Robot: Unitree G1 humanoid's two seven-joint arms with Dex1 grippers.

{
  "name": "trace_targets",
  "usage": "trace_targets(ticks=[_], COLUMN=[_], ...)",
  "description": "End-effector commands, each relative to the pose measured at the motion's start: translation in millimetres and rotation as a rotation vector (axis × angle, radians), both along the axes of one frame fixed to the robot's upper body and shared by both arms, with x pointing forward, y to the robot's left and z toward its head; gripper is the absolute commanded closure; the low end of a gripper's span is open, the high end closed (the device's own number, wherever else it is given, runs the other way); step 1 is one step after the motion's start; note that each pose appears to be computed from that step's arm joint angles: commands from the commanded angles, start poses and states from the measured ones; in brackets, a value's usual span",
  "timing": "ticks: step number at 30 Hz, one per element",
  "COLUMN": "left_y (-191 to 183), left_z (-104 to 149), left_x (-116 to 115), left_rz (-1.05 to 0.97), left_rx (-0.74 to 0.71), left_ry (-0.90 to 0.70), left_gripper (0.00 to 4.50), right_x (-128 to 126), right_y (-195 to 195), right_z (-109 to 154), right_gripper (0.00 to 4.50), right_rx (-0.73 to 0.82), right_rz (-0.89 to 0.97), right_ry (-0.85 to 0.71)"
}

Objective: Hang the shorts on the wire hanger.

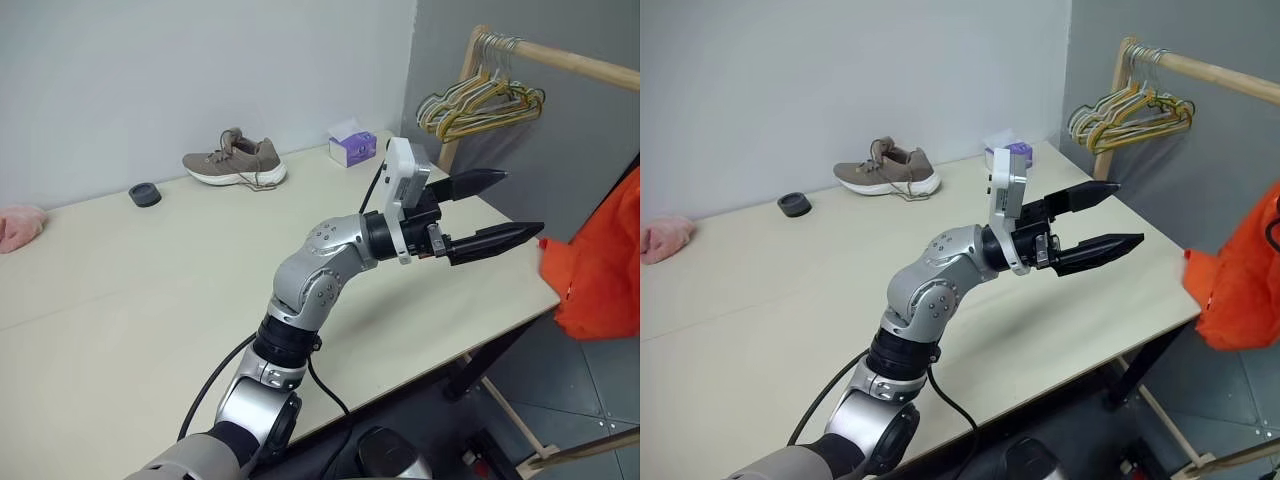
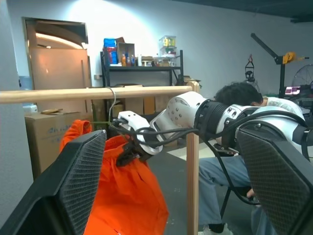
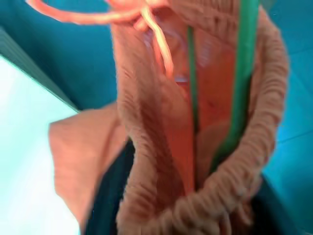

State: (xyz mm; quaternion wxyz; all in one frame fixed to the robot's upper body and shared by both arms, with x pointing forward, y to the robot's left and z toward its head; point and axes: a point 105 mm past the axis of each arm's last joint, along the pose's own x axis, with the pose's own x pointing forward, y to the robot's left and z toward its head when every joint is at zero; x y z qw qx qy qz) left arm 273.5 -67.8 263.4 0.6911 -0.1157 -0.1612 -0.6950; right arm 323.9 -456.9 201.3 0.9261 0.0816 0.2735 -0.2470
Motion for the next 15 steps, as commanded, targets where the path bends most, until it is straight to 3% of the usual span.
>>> trace_targets(ticks=[1,5,13,15], left_y=[3,2,3,3], left_z=[11,10,9,9], left_x=[-7,-7,-6,-5], left_rz=[-0.009,-0.01,-0.004,-0.003], left_rx=[-0.026,-0.023,-0.017,-0.014], left_ry=[-0.043,-0.044,-0.048,-0.051], left_gripper=[0.0,0.0,0.0,0.0], right_x=[4,2,0,-3], right_y=[5,2,25,29], right_z=[20,33,65,79], right_gripper=[1.25,0.03,0.03,0.03], right_rx=[-0.012,-0.03,-0.108,-0.198], right_rz=[0.015,-0.05,-0.162,-0.201], right_ry=[-0.082,-0.146,-0.329,-0.382])
